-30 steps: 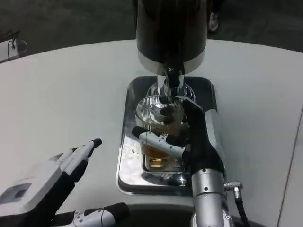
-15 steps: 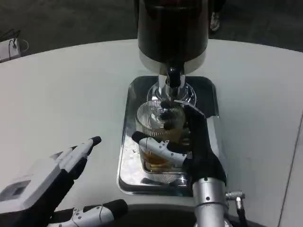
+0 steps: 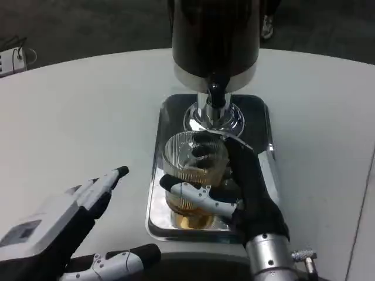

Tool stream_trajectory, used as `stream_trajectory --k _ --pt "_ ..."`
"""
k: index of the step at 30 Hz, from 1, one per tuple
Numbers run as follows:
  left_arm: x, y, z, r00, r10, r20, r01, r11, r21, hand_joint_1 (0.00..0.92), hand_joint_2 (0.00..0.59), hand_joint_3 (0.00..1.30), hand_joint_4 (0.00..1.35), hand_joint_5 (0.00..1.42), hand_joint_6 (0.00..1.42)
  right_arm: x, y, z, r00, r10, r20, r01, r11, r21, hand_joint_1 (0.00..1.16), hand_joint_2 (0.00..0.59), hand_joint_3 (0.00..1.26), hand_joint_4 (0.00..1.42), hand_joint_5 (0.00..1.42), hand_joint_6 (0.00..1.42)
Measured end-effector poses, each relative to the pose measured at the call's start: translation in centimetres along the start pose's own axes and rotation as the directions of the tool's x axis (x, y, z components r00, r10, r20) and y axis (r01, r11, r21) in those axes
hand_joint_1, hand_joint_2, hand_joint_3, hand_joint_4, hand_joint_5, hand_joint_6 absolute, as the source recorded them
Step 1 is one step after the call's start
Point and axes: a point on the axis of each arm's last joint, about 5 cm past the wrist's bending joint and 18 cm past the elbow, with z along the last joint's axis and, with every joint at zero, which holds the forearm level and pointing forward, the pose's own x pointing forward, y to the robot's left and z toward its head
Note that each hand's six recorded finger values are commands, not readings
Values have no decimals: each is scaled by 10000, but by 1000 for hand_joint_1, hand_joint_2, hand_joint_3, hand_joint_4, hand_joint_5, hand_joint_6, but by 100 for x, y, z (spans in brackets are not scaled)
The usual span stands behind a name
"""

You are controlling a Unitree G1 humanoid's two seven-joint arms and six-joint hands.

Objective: Grasp the cup under the faucet to collect the drink, then remove the cup.

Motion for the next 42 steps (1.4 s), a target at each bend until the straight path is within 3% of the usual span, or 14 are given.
stream_trajectory --k 6,11,18,24,28,31,39,42 --pt "30 5 12 9999 64 152 -64 10000 15 0 66 0 0 0 0 -161 -102 -7 9991 378 -180 -376 9992 95 933 229 1054 1250 1372 1424" --pt "39 9 18 9995 152 264 -153 9999 46 0 66 0 0 0 0 -309 -195 60 9978 650 -146 -642 9967 497 937 230 1064 1264 1394 1424" --pt "48 12 31 9989 211 427 -215 9997 77 0 66 0 0 0 0 -453 -416 255 9941 883 635 -921 9940 587 945 231 1085 1290 1422 1424" --pt "47 1 82 9967 198 788 -205 9998 79 0 66 0 0 0 0 -538 -732 414 9819 1205 1463 -1219 9925 6 952 216 1092 1282 1423 1424" --pt "32 -15 132 9939 158 1094 -165 9998 60 0 66 0 0 0 0 -599 -904 463 9763 1421 1630 -1373 9897 -406 966 163 1065 1251 1400 1420" --pt "-15 -39 170 9913 45 1315 -56 10000 79 0 66 0 0 0 0 -688 -1066 532 9691 1644 1837 -1503 9847 -883 969 145 1062 1240 1386 1424" --pt "-105 -61 244 9869 -37 1612 -1 9997 238 0 65 0 0 0 0 -822 -1312 630 9632 1747 2041 -1392 9743 -1769 972 127 1061 1238 1373 1419" --pt "-120 -59 264 9845 -21 1753 -30 9996 284 0 64 0 0 0 0 -872 -1355 653 9592 1850 2140 -1450 9712 -1892 977 116 1061 1238 1370 1424"
